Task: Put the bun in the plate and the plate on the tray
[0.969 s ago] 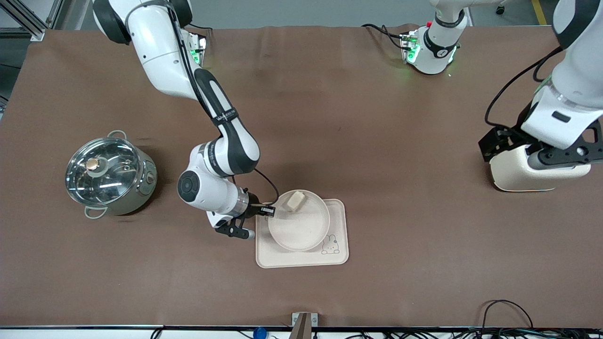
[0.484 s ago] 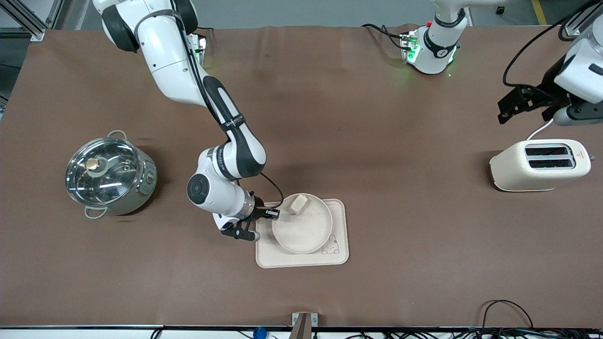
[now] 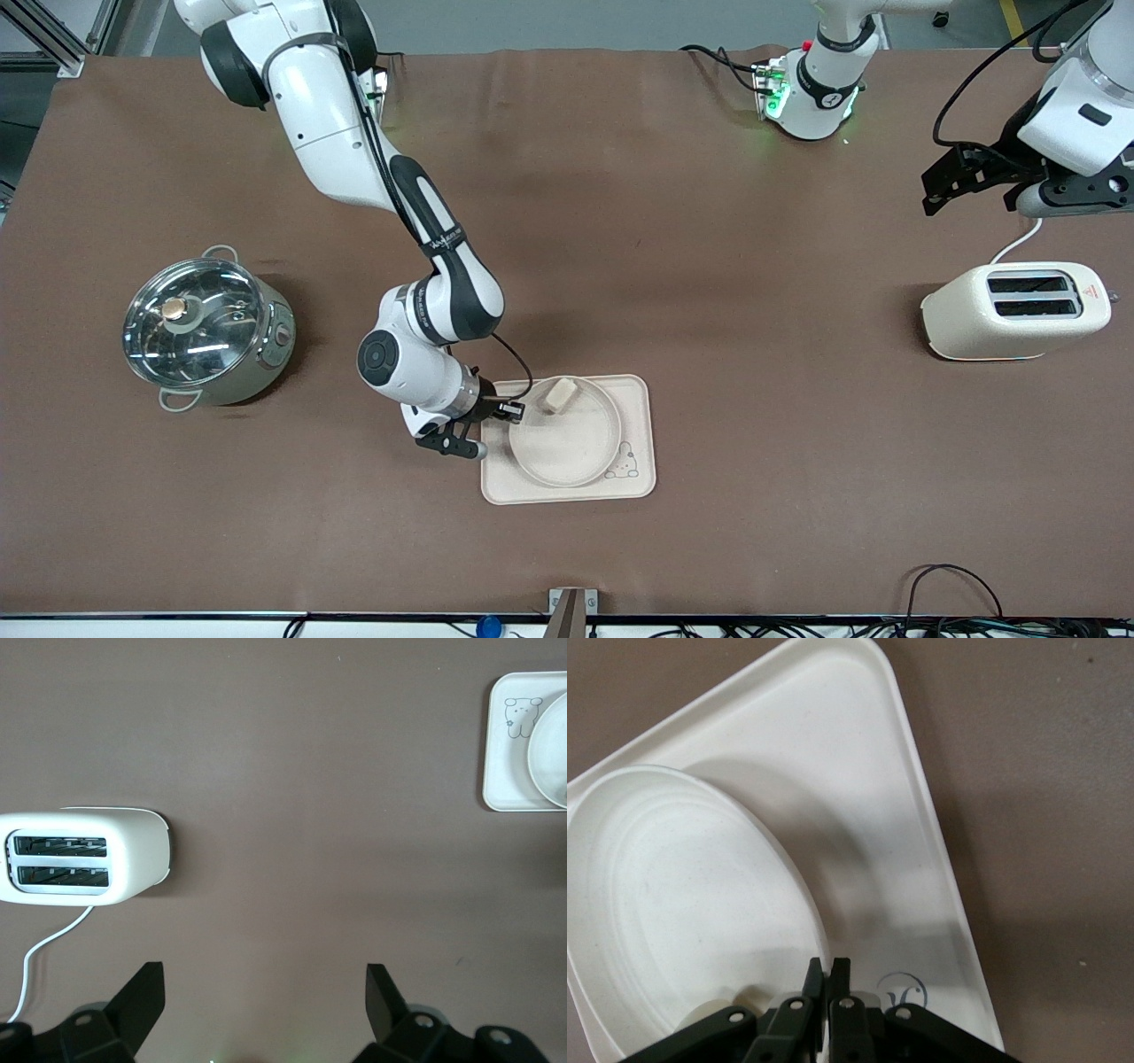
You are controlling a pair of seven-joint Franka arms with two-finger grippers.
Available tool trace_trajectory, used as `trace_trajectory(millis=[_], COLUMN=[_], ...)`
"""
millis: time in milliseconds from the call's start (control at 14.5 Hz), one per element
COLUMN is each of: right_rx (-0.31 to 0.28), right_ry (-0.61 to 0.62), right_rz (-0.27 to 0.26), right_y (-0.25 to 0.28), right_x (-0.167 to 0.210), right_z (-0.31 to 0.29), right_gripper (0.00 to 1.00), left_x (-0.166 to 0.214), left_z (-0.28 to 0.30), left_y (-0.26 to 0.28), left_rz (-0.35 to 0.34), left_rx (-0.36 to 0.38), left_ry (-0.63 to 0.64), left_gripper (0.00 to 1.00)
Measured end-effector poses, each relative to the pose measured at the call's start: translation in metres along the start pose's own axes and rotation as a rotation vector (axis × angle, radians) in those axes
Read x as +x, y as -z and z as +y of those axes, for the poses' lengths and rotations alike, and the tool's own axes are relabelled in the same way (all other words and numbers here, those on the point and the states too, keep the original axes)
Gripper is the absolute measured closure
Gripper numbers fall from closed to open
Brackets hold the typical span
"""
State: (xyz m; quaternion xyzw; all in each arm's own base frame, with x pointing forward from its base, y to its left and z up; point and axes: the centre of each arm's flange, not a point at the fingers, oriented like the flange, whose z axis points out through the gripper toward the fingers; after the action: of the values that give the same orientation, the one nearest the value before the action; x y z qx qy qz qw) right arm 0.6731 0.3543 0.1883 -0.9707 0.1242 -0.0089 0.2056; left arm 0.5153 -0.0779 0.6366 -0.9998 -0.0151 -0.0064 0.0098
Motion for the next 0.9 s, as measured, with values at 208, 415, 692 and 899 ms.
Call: trace_trajectory(millis=[208,415,692,899], right_rx=[0.004,0.01,0.015,0.016], right_ry=[-0.004,-0.019,-0.033,-0.033], right_rz=[0.008,0.022,0.034,0.033], right_y=[0.004,0.012,0.019,0.018], right_x=[0.005,0.016,0.027,0.026], right_z=[0.002,0.009,0.016,0.016], right_gripper=[0.96,0.96,0.96,0.96], left_x=[0.0,0.001,0.001,0.002], left_z=[0.0,-0.001,-0.002,-0.007], left_y=[0.002,0.003,0.004,0.004], left_rz=[0.006,0.009,0.013,0.012], left_rx=[-0.001,-0.002,-0.002,-0.003], left_ry=[0.0,0.001,0.005,0.013], left_gripper=[0.0,0.0,0.0,0.0])
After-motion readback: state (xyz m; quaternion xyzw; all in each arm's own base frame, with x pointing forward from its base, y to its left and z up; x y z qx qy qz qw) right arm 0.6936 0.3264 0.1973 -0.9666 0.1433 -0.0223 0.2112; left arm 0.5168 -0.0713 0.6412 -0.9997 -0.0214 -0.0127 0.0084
